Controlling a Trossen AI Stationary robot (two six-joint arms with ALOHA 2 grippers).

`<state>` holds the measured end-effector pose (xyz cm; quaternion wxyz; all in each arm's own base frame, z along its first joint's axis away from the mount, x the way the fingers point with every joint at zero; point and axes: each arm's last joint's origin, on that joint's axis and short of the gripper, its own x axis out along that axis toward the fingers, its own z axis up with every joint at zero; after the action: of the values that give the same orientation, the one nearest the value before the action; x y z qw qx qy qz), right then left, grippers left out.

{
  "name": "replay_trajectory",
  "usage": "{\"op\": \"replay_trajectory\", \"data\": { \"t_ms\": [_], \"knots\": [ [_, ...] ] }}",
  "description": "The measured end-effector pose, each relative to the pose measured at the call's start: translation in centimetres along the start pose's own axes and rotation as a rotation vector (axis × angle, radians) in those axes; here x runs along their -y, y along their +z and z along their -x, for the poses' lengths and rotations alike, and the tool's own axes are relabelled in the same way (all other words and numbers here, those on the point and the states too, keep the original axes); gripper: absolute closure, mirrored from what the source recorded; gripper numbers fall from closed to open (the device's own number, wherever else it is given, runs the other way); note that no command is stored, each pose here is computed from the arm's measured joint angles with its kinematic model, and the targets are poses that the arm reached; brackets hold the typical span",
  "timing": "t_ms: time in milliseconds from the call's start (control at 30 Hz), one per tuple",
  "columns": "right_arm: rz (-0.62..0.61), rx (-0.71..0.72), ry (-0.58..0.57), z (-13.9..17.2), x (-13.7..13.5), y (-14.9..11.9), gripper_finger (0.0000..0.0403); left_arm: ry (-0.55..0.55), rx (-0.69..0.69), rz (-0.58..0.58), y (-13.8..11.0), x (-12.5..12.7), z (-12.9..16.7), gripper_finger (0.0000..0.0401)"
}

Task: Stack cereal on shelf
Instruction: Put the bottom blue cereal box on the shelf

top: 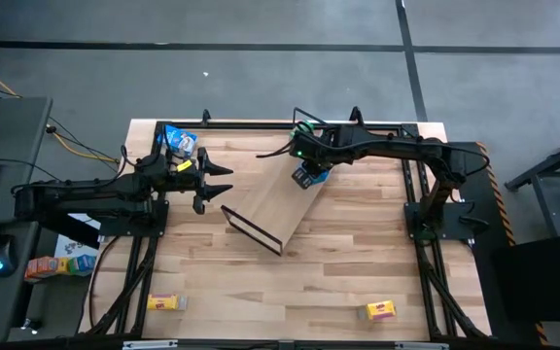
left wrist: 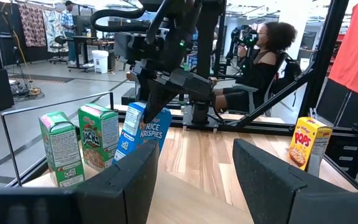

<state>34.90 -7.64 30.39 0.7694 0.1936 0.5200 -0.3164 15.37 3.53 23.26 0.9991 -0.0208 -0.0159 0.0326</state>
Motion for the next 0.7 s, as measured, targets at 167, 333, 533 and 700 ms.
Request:
{"op": "replay_trajectory", "data": {
  "t_ms": [167,333,533,700],
  "knots": [
    [0.002,-0.007,-0.005,-0.6,-0.2,0.1,0.0328,0.0,0.0,0.0,0.0,0.0,0.0,0.0203],
    [0.024,-0.03,-0.019,-2.2,-0.6,0.4,0.0297,0.0,-0.001,0.001,0.0,0.0,0.0,0.0203],
    [0.059,-0.058,0.013,-2.9,-0.9,0.4,0.0221,0.0,-0.001,0.001,0.0,0.0,0.0,0.0203],
    [0.077,-0.039,0.027,-2.3,-1.0,0.8,0.0164,0.0,-0.001,0.001,0.0,0.0,0.0,0.0203]
  ]
}}
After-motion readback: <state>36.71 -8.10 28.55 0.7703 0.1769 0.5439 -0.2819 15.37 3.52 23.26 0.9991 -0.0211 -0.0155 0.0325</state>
